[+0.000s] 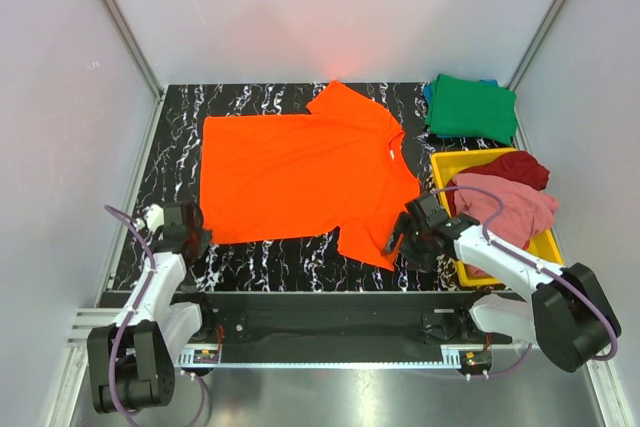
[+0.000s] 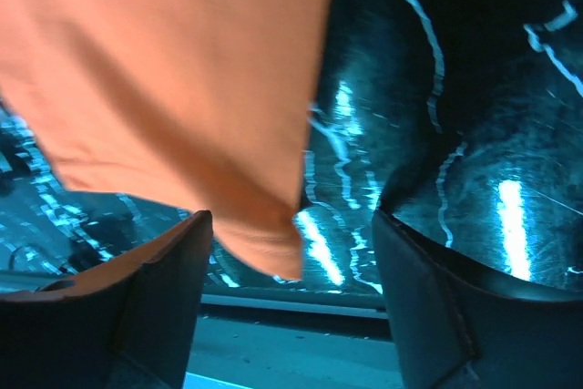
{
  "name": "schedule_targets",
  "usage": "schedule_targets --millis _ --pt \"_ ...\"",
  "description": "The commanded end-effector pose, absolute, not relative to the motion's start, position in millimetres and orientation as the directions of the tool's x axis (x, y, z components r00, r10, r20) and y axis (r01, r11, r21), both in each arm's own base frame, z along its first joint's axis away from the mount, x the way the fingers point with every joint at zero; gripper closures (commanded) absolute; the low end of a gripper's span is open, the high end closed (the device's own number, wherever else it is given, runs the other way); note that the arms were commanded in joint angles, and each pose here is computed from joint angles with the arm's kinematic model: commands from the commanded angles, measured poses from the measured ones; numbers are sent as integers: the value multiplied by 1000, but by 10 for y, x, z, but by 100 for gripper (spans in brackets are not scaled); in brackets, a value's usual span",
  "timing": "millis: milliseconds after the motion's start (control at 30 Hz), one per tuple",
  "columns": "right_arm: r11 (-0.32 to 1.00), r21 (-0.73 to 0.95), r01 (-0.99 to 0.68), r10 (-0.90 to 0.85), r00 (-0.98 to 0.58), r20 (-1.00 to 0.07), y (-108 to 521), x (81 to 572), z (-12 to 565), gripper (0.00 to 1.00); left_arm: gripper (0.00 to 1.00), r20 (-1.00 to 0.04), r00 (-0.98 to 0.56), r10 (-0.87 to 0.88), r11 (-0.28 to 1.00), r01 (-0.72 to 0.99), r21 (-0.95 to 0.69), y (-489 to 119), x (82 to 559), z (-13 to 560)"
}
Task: Fold and stack the t-shirts
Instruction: Flatten the tshirt out, then fold the tshirt
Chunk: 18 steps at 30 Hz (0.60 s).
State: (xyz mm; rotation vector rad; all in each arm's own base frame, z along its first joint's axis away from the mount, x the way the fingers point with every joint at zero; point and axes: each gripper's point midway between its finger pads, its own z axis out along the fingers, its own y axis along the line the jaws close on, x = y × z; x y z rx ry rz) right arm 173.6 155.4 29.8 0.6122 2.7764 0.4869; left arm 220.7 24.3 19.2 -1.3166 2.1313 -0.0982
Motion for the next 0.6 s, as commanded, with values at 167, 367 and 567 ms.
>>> schedule_targets --millis 167,367,567 --pt "835 390 389 468 -874 -130 1649 1644 139 34 89 -491 -283 -824 506 -757 -413 273 2314 281" --pt "828 410 383 465 -877 -121 1694 1630 112 50 92 -493 -276 -825 502 -757 -418 283 2295 281" --pt "827 418 376 472 -868 -153 1668 1668 147 73 100 -490 -271 -829 500 -753 -429 290 2304 297"
